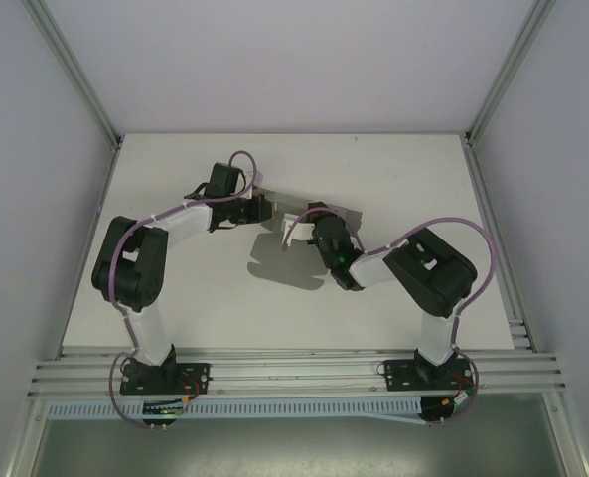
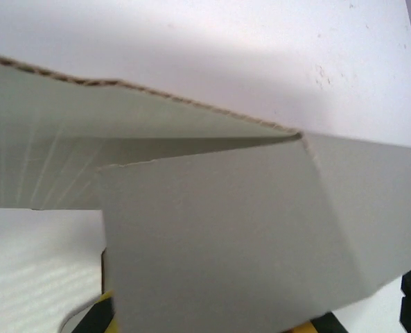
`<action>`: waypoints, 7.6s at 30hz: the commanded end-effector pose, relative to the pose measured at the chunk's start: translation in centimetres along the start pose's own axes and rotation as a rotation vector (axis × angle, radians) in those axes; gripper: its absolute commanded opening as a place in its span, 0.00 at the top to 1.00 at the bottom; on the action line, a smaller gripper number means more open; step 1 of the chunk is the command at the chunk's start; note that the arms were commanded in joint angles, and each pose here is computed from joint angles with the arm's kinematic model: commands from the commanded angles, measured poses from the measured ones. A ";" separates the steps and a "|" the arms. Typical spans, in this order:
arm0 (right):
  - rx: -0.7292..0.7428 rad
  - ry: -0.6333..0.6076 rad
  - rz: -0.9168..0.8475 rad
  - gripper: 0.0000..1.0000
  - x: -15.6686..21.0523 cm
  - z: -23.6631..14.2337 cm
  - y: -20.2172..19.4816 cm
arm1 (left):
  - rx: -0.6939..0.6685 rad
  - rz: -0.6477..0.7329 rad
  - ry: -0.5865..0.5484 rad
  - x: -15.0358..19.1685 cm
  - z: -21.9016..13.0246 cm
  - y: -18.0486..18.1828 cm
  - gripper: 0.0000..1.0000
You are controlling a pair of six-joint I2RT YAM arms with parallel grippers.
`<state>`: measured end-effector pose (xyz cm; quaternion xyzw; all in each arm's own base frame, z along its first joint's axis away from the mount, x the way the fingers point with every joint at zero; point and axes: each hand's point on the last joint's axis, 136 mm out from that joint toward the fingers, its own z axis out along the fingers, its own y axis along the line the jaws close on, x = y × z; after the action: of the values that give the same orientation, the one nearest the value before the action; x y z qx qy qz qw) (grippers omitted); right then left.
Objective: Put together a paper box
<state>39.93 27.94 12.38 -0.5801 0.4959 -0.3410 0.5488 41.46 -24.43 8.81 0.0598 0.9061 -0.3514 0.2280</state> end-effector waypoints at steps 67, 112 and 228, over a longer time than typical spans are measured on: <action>0.144 -0.009 -0.053 1.00 -0.7 0.1 -2.0 | -0.065 -0.055 -0.043 1.4 -2.3 0.0 0.84; 0.131 -0.008 -0.032 1.00 -1.0 -1.4 -0.4 | 0.121 -0.124 0.072 5.3 4.6 1.6 0.80; 0.114 0.001 -0.012 1.00 1.9 -1.4 -0.3 | -0.221 0.440 -0.113 1.5 -3.6 -1.5 0.07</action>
<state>39.39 25.93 11.85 -0.5666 0.4702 -0.3743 0.5637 37.73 -24.02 9.43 0.2196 0.8968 -0.2183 0.3160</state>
